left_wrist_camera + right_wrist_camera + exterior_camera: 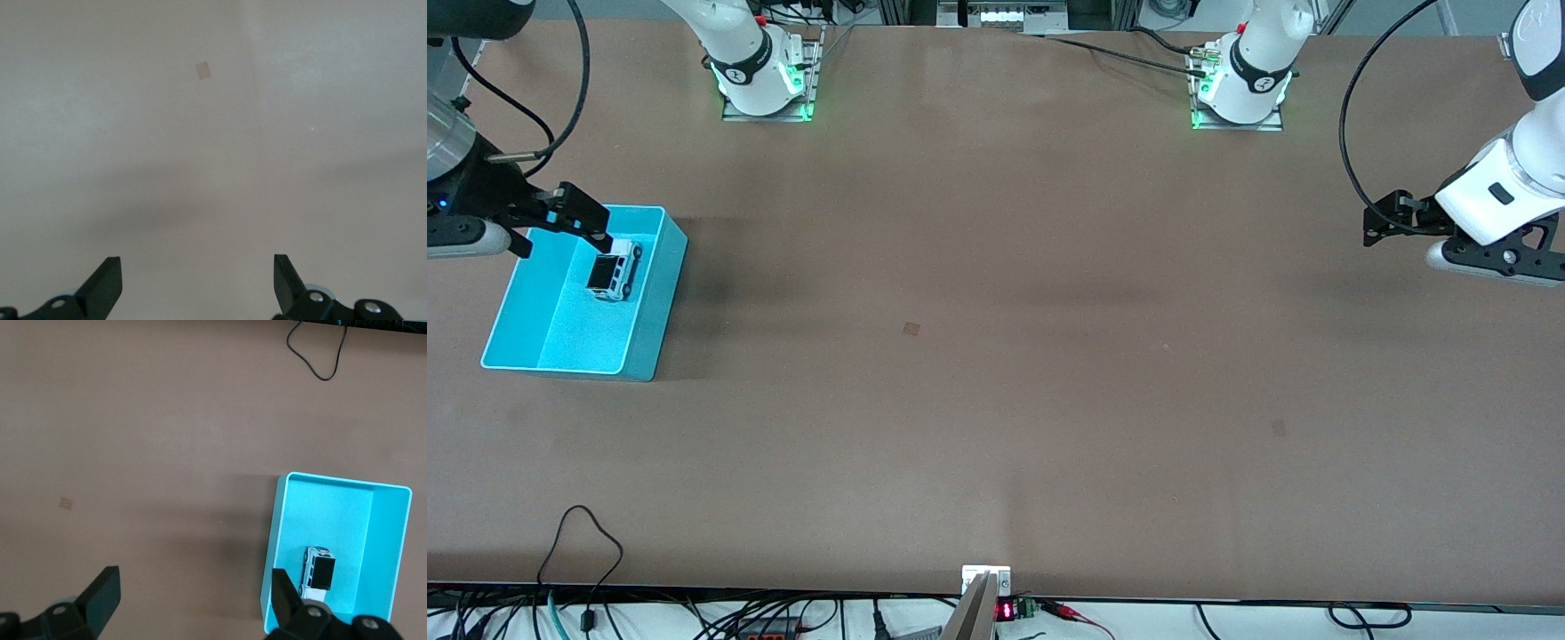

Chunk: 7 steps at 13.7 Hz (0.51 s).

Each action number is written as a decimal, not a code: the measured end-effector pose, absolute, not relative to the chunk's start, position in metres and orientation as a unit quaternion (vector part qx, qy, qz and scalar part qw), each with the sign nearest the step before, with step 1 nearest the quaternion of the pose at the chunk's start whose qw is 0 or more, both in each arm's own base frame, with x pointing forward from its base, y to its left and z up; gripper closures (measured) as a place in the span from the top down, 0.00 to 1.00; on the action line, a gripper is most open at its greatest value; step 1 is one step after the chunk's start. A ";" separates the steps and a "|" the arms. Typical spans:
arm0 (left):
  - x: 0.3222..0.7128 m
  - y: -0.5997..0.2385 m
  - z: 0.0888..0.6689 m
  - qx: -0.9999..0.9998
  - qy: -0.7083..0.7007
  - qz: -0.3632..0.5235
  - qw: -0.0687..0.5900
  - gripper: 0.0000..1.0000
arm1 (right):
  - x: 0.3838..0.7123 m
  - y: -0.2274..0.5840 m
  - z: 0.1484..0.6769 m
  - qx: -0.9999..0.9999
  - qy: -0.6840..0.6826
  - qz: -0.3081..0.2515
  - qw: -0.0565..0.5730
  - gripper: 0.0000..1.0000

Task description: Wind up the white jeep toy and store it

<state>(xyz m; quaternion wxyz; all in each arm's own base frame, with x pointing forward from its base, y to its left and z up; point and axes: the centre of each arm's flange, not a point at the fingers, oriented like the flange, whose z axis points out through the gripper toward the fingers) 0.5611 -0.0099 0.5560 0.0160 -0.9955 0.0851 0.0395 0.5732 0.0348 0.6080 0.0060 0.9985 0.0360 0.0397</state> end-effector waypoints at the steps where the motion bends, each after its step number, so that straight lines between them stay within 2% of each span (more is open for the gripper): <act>1: 0.561 -0.010 0.556 -0.995 0.085 0.040 0.016 1.00 | 0.570 0.033 0.608 0.999 0.032 0.025 0.006 1.00; 4: 0.561 -0.010 0.556 -0.995 0.085 0.041 0.016 1.00 | 0.568 0.029 0.605 1.000 0.028 0.010 0.007 1.00; 7: 0.561 -0.010 0.556 -0.995 0.086 0.041 0.016 1.00 | 0.571 0.029 0.613 0.999 0.028 0.020 0.006 1.00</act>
